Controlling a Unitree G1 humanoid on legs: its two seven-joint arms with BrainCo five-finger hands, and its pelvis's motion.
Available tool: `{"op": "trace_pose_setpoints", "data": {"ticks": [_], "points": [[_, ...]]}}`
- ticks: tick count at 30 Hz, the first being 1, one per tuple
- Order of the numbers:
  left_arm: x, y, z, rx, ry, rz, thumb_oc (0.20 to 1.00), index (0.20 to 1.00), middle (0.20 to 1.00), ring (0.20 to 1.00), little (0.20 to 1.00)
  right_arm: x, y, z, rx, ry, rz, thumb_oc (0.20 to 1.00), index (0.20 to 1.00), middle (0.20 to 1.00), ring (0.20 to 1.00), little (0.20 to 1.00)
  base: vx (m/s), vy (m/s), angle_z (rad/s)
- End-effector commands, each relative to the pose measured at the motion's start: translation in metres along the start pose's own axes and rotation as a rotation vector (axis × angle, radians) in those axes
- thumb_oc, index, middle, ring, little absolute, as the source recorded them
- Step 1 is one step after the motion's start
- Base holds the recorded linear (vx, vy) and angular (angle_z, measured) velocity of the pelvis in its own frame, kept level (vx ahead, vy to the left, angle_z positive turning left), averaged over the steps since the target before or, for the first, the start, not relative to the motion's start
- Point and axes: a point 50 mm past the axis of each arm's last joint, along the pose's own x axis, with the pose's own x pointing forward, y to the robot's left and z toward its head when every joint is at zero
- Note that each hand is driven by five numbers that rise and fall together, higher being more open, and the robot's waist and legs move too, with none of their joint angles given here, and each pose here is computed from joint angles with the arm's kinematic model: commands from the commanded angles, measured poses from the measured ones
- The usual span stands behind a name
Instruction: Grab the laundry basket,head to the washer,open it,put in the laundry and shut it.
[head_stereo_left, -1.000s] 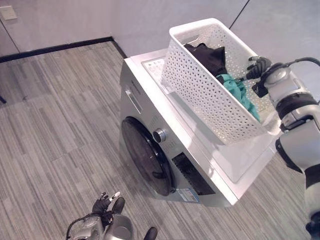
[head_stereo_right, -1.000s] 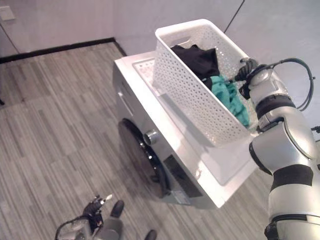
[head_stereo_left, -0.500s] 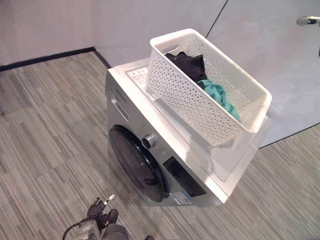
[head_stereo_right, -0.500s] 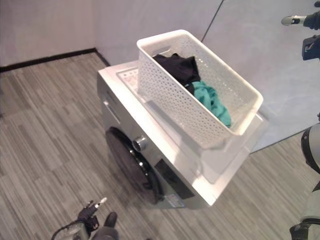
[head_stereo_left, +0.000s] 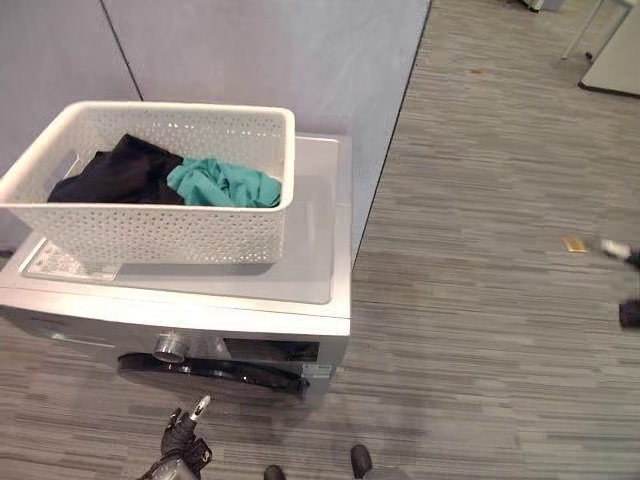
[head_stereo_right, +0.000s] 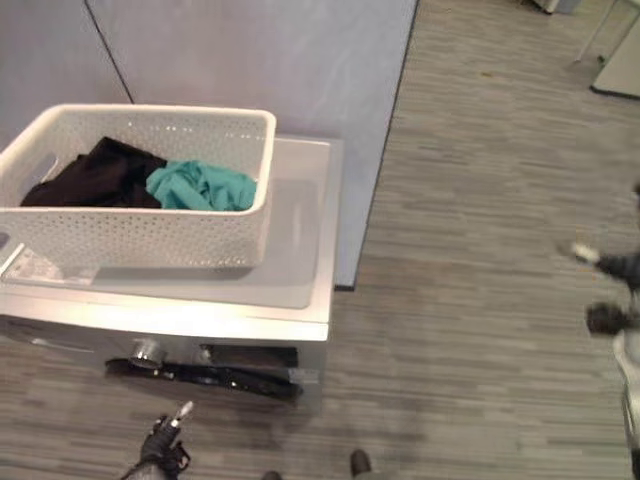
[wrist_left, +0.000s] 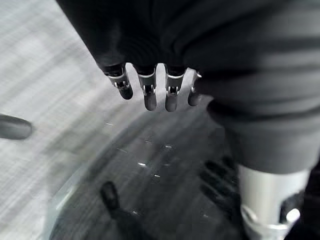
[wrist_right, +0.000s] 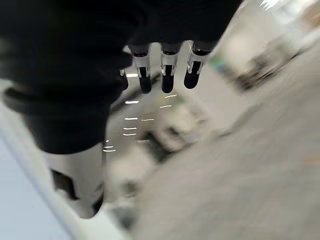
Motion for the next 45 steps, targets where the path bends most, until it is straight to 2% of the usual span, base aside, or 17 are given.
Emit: {"op": "trace_pose_setpoints", "data": {"ticks": [1,3,4,6,7,8,9,12,14,15,16,22,24,26,33,39,45], "points": [[0.004,0.014,0.016,0.064,-0.043,0.029,1.0,1.0,1.0,1.0,1.0,0.006,0.003,0.005,-0.058,-0.032,-0.025,1.0,1.0,1.0,1.0,1.0,-0.06,-0.198,0.09],[0.003,0.015,0.017,0.065,-0.048,0.029,1.0,1.0,1.0,1.0,1.0,-0.001,0.01,-0.009,-0.084,0.032,0.013,1.0,1.0,1.0,1.0,1.0,-0.03,-0.179,-0.01],[0.004,0.011,0.012,0.101,-0.031,0.016,1.0,1.0,1.0,1.0,1.0,-0.035,0.052,-0.052,-0.077,0.211,0.209,1.0,1.0,1.0,1.0,1.0,-0.03,-0.246,0.01],[0.004,0.008,0.01,0.119,-0.022,0.006,1.0,1.0,1.0,1.0,1.0,-0.045,0.067,-0.066,-0.067,0.273,0.268,1.0,1.0,1.0,1.0,1.0,-0.05,-0.238,0.08],[0.005,0.004,0.008,0.152,-0.017,-0.015,1.0,1.0,1.0,1.0,1.0,-0.061,0.088,-0.091,-0.085,0.389,0.358,1.0,1.0,1.0,1.0,1.0,-0.09,-0.317,0.14],[0.005,-0.005,0.007,0.203,-0.011,-0.052,1.0,1.0,1.0,1.0,1.0,-0.093,0.118,-0.126,-0.082,0.593,0.487,1.0,1.0,1.0,1.0,1.0,-0.08,-0.256,0.28],[0.006,-0.005,0.008,0.201,-0.013,-0.051,1.0,1.0,1.0,1.0,1.0,-0.092,0.119,-0.125,-0.08,0.589,0.487,1.0,1.0,1.0,1.0,1.0,-0.1,-0.24,0.53],[0.01,-0.02,0.009,0.329,0.0,-0.107,1.0,1.0,1.0,1.0,1.0,-0.161,0.166,-0.163,-0.137,0.893,0.721,1.0,1.0,1.0,1.0,1.0,-0.11,-0.221,0.4],[0.009,-0.029,0.0,0.4,0.025,-0.156,1.0,1.0,1.0,1.0,1.0,-0.208,0.183,-0.172,-0.193,1.067,0.86,1.0,1.0,1.0,1.0,1.0,-0.11,-0.249,0.54],[0.009,-0.029,0.0,0.399,0.025,-0.156,1.0,1.0,1.0,1.0,1.0,-0.208,0.183,-0.172,-0.193,1.066,0.86,1.0,1.0,1.0,1.0,1.0,-0.13,-0.264,0.54],[0.006,-0.034,-0.009,0.427,0.045,-0.184,1.0,1.0,1.0,1.0,1.0,-0.225,0.188,-0.172,-0.205,1.137,0.886,1.0,1.0,1.0,1.0,1.0,-0.07,-0.123,0.37],[0.002,-0.04,-0.018,0.435,0.066,-0.213,1.0,1.0,1.0,1.0,1.0,-0.22,0.204,-0.16,-0.283,1.055,0.927,1.0,1.0,1.0,1.0,1.0,-0.1,-0.114,0.1],[0.002,-0.045,-0.02,0.419,0.059,-0.195,1.0,1.0,1.0,1.0,1.0,-0.192,0.234,-0.13,-0.168,0.868,0.883,1.0,1.0,1.0,1.0,1.0,-0.21,-0.201,0.05],[0.005,-0.051,-0.013,0.427,0.032,-0.196,1.0,1.0,1.0,1.0,1.0,-0.185,0.239,-0.122,-0.161,0.798,0.885,1.0,1.0,1.0,1.0,1.0,-0.18,-0.115,0.3],[0.006,-0.066,-0.003,0.505,-0.018,-0.239,1.0,1.0,1.0,1.0,1.0,-0.181,0.234,-0.119,-0.111,0.753,0.835,1.0,1.0,1.0,1.0,1.0,-0.11,-0.043,0.58],[0.001,-0.072,-0.013,0.534,-0.009,-0.276,1.0,1.0,1.0,1.0,1.0,-0.178,0.226,-0.118,-0.062,0.721,0.797,1.0,1.0,1.0,1.0,1.0,-0.05,0.142,0.16],[0.0,-0.085,-0.013,0.587,-0.007,-0.341,1.0,1.0,1.0,1.0,1.0,-0.15,0.217,-0.1,0.053,0.622,0.677,1.0,1.0,1.0,1.0,1.0,-0.15,0.2,0.1]]}}
